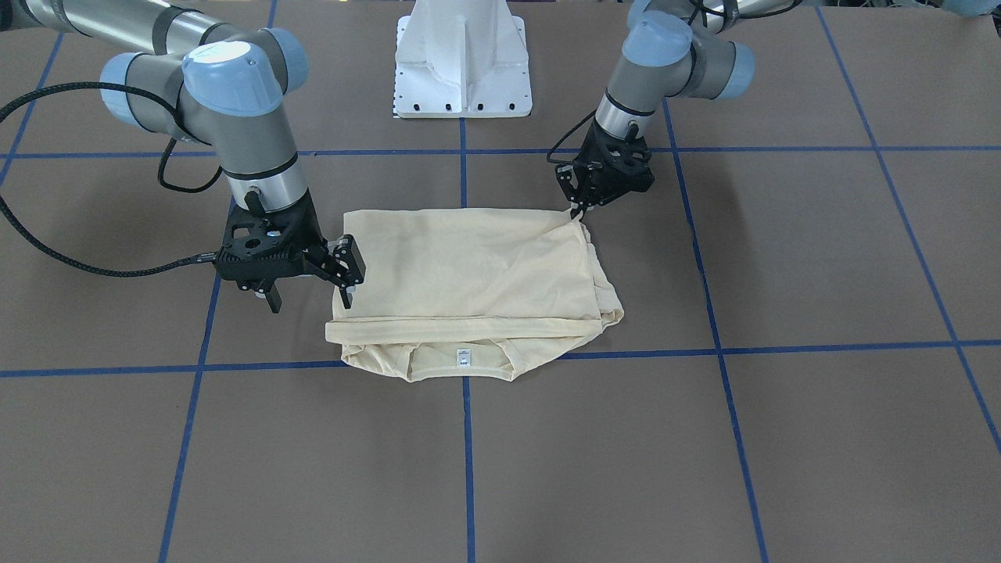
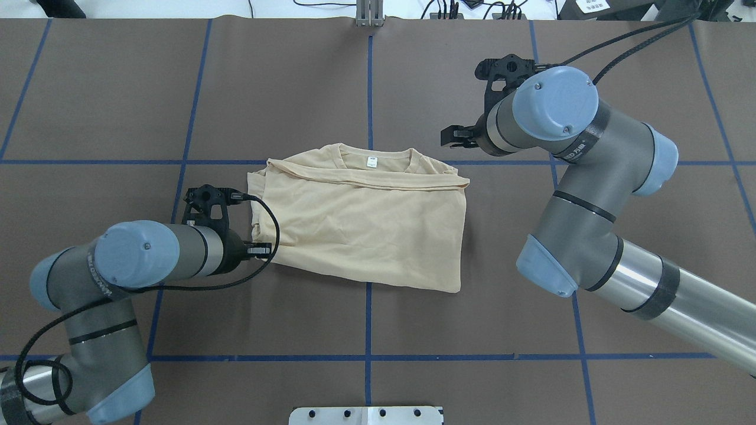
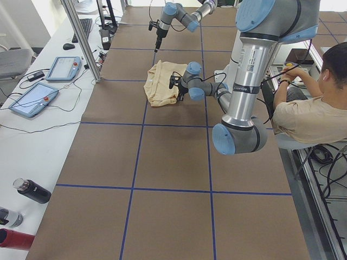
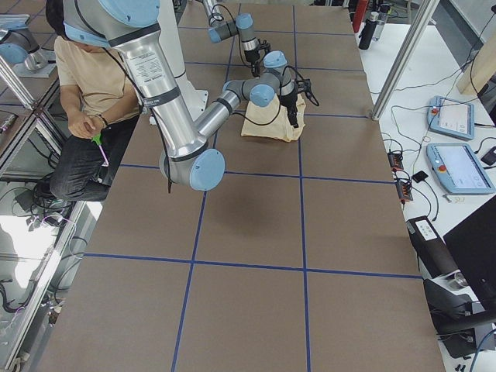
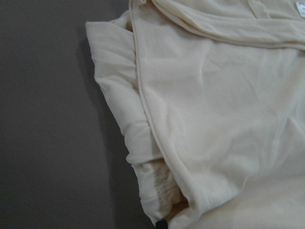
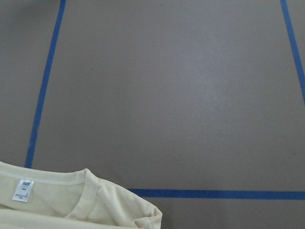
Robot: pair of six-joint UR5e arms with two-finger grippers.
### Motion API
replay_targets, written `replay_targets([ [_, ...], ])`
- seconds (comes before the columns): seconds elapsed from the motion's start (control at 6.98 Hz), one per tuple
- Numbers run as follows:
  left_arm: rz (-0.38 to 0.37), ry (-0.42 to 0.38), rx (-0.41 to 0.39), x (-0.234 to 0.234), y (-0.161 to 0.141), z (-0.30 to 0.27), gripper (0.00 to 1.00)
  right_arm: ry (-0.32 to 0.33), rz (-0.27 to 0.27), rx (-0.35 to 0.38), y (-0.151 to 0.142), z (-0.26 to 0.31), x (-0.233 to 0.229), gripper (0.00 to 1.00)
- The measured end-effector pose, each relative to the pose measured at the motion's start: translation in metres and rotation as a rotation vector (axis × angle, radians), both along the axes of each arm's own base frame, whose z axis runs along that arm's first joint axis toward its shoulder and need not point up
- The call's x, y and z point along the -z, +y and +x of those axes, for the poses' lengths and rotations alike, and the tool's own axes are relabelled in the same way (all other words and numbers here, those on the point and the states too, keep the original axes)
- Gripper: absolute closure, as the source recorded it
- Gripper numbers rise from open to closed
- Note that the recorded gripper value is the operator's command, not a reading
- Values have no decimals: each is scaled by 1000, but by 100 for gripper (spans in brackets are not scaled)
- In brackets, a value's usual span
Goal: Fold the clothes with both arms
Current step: 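Lift the shirt side with the left gripper and fold it over the shirt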
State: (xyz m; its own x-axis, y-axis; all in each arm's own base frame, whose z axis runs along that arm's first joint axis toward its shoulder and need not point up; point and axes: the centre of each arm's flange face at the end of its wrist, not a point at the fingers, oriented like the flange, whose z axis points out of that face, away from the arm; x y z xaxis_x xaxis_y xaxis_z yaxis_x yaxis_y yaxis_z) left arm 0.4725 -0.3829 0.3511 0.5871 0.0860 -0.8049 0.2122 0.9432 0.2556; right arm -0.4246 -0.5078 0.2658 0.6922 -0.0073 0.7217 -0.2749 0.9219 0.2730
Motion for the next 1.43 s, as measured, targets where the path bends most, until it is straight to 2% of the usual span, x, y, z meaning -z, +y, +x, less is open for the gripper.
replay_targets([
  [0.14,40,-64,31,-19,-43,-15,100,-1,0,0,0,0,0,0],
  [0.43,103,-161,93,-28,-149,-24,100,-1,-1,1,0,-1,0,0],
  [0.72,154,-176,142,-12,-252,-8,100,0,-1,3,1,-1,0,0],
  [0.86,184,-162,152,-3,-286,1,10,-1,-1,3,1,-2,0,0],
  [1.0,202,-153,151,4,-304,5,0,-4,-3,3,2,-3,1,0],
  [1.43,300,-188,86,-10,-327,-32,0,-38,-29,-7,10,-27,18,1],
])
